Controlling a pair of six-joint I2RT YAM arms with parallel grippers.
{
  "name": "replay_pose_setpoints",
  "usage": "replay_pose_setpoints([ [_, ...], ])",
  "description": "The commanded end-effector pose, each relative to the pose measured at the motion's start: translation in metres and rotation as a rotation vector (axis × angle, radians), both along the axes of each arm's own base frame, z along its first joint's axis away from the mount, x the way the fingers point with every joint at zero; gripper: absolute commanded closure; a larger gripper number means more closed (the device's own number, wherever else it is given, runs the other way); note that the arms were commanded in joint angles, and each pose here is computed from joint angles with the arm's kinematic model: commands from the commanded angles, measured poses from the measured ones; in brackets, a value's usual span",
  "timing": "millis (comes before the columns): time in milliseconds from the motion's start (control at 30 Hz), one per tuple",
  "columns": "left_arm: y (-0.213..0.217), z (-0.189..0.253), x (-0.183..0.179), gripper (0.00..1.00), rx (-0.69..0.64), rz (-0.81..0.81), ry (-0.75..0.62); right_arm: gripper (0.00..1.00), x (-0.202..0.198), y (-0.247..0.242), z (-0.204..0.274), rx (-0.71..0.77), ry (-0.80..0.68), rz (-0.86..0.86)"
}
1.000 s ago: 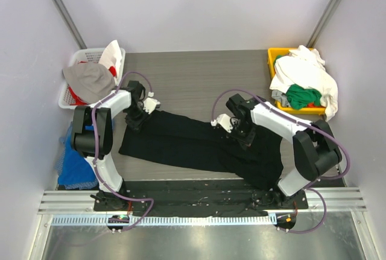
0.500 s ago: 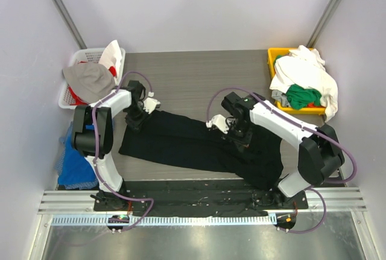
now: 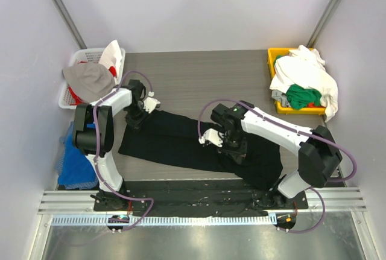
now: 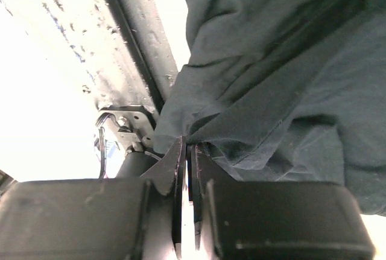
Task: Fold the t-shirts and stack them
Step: Fold the other side of the tshirt into a rectangle
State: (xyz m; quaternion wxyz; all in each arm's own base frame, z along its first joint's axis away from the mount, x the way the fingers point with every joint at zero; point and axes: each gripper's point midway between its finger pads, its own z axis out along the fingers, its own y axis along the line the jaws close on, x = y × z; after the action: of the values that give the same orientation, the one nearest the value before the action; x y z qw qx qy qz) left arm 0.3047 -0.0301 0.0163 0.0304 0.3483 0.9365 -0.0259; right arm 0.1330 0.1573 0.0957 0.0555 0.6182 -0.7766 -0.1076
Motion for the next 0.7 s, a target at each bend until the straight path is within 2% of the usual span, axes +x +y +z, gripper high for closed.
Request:
replay_pose_setpoints([
  [0,0.005,-0.011,0.017,0.84,0.025,-0.004,-0.033,0.86,-0.013,-0.001,0.005,-0.016,0.018,0.014],
  [133,0.006,-0.009,0.018,0.84,0.028,-0.003,-0.033,0.83,-0.020,0.006,0.003,-0.019,0.022,0.042],
  [267,0.007,-0.008,0.018,0.84,0.029,-0.001,-0.036,0.73,-0.026,0.015,0.000,-0.025,0.022,0.057],
  [467,0.007,-0.009,0.015,0.84,0.033,-0.004,-0.031,0.71,-0.027,0.017,-0.004,-0.032,0.017,0.067],
  [567,0.007,-0.011,0.016,0.84,0.035,-0.004,-0.031,0.70,-0.014,0.017,0.001,-0.027,-0.067,0.054],
  [667,0.007,-0.013,0.015,0.85,0.032,-0.001,-0.026,0.70,0.010,0.012,0.006,-0.043,-0.217,0.035],
])
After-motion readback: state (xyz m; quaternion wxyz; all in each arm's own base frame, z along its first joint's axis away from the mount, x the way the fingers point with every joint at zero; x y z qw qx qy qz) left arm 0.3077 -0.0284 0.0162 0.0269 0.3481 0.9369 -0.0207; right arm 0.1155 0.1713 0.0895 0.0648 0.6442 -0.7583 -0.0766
